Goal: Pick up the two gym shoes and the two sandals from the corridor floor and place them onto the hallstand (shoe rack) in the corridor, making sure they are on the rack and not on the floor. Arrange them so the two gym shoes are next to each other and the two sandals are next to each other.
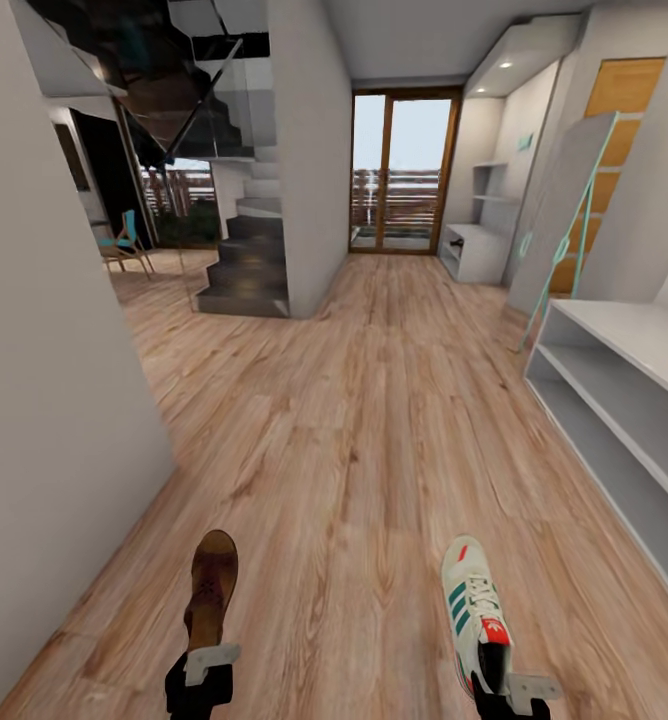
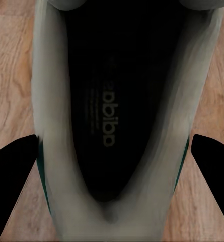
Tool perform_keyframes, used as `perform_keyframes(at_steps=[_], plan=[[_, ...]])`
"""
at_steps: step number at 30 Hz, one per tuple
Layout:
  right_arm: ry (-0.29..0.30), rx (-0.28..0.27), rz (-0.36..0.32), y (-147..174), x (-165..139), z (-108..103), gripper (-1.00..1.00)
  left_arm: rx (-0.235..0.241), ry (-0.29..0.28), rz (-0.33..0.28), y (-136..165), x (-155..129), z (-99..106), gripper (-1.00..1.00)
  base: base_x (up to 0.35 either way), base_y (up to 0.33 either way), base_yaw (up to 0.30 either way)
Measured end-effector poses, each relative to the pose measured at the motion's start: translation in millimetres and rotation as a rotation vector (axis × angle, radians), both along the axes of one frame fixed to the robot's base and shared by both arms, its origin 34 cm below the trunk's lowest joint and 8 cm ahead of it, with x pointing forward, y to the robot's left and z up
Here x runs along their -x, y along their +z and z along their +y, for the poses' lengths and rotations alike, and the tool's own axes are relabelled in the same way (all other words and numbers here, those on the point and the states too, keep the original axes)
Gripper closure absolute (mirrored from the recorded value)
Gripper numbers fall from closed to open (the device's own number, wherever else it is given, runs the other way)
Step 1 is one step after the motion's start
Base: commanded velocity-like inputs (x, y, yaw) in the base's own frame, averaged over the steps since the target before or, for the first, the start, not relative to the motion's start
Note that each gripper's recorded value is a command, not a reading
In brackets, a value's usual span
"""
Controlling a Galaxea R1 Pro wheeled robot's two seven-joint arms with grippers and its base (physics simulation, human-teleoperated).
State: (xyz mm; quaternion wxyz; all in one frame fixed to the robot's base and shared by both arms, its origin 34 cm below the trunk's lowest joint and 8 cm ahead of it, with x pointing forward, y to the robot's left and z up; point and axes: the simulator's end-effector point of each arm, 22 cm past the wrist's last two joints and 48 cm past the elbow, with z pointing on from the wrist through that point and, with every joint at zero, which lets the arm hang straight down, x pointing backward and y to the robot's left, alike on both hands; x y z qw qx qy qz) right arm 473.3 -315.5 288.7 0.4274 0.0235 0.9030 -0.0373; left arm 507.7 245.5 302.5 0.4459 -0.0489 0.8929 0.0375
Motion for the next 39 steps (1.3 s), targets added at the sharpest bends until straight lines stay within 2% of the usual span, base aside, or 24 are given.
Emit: perform_keyframes(at_steps=[7,16,39], plan=[[0.000,0.000,0.000,0.0,0.0,0.1,1.00,0.000,0.000,0.000,0.0,0.0,0.0,1.00,0.336,0.000,-0.021],[0.000,-0.003,0.000,-0.2,0.0,2.1,1.00,0.000,0.000,0.000,0.2,-0.3,0.0,1.00,0.336,0.000,-0.191],[0.000,-0.003,0.000,-0.2,0.0,2.3,1.00,0.000,0.000,0.000,0.0,0.0,0.1,1.00,0.336,0.000,-0.005]])
